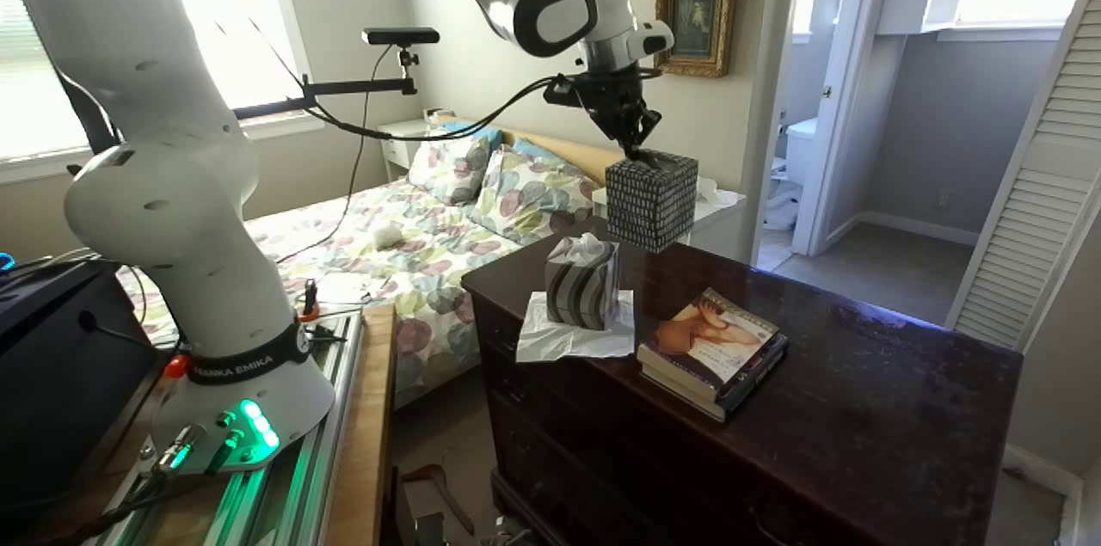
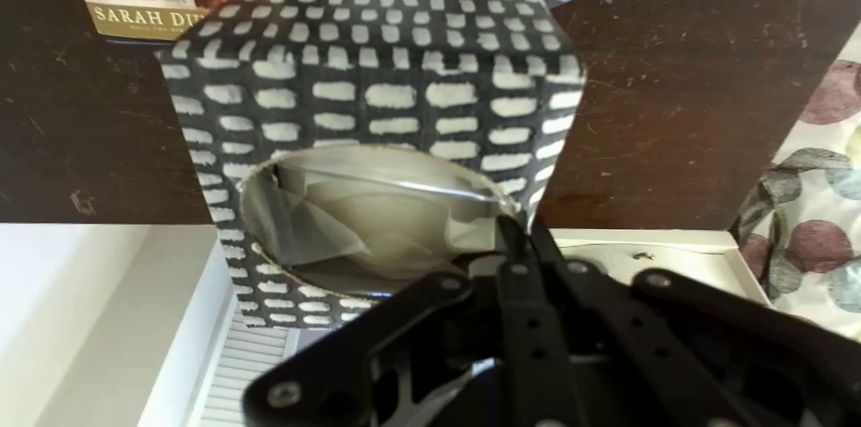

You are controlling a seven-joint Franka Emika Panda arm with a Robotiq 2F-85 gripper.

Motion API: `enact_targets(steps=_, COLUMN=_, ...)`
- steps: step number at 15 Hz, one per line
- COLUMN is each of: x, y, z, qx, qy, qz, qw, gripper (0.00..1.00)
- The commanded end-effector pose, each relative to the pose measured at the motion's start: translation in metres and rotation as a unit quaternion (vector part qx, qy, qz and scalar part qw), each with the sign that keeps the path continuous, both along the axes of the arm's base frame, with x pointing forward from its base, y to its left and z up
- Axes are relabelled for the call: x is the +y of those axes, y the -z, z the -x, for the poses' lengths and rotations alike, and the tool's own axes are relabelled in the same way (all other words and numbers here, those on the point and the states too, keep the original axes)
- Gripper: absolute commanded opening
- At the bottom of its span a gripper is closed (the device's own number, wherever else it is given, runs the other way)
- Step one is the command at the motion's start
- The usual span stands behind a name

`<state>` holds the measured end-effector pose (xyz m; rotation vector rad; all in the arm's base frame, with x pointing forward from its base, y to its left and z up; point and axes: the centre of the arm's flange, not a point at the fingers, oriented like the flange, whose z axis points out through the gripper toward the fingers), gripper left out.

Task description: Remove the napkin box from on top of the books and put it on top of the other napkin box

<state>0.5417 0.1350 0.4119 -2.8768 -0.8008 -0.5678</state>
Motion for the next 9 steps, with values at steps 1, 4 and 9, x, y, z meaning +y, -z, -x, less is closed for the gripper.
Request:
enact_targets(steps=1, x=0.015, y=-0.018, z=0.024, qx=0.022, qy=-0.054, qz=-0.017, qw=0.9982, gripper=0.0)
enact_targets(steps=4, x=0.033, y=-0.013, z=0.036, qx=0.05, qy=-0.094, qz=-0.018, qw=0.9941, gripper=0.0)
enact_targets(steps=9, x=0.05, y=0.006, z=0.051, qx=0.093, qy=-0.138, qz=0.001, qw=0.986, gripper=0.0)
